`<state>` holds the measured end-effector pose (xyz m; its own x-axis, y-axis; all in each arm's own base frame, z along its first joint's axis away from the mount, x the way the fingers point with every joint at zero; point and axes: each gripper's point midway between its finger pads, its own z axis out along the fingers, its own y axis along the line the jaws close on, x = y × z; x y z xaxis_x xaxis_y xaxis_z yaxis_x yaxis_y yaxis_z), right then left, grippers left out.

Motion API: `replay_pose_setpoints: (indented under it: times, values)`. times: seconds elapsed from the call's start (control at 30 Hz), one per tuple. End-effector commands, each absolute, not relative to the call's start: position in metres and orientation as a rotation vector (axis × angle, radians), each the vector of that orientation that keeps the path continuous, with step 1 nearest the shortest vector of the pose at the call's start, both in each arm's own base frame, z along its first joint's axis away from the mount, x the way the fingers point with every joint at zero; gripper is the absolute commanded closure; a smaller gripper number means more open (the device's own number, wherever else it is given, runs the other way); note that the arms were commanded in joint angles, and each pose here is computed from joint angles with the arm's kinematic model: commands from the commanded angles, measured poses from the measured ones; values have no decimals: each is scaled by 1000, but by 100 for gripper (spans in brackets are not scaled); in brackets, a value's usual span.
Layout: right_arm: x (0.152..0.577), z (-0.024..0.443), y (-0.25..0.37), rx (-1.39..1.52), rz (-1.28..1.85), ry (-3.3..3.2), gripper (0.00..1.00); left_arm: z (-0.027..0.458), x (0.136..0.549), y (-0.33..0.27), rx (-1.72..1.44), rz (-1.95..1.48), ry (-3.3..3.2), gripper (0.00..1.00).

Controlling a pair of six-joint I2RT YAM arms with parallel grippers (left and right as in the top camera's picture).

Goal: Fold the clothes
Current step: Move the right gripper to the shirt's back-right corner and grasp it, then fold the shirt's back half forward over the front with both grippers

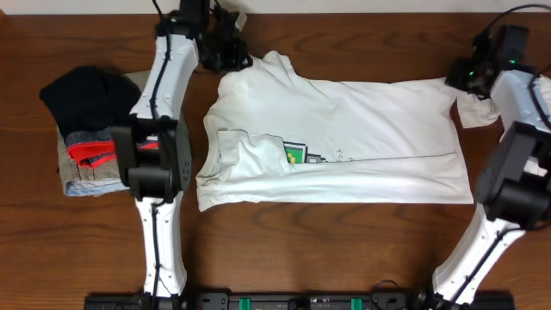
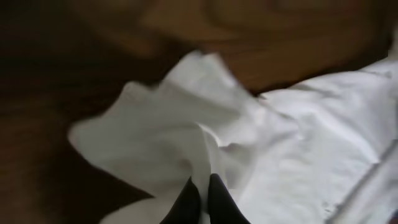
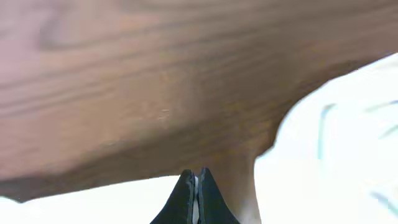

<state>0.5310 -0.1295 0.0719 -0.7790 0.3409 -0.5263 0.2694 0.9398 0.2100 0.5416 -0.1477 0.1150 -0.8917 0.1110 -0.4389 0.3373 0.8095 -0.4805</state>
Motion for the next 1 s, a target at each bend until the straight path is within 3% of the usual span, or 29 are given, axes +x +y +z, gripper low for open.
replay_pose_setpoints:
  times: [0.0,0.43,0.97]
  values:
    - [525,101,-130,455,160,2477,99,127,533,-144,330,-812,2609,94]
    - [476,87,-119,532,198,2675,99,112,496,-121,238,-814,2807,94]
    - [430,75,-162,762,172,2756,99,103,465,-97,127,-791,2970,94]
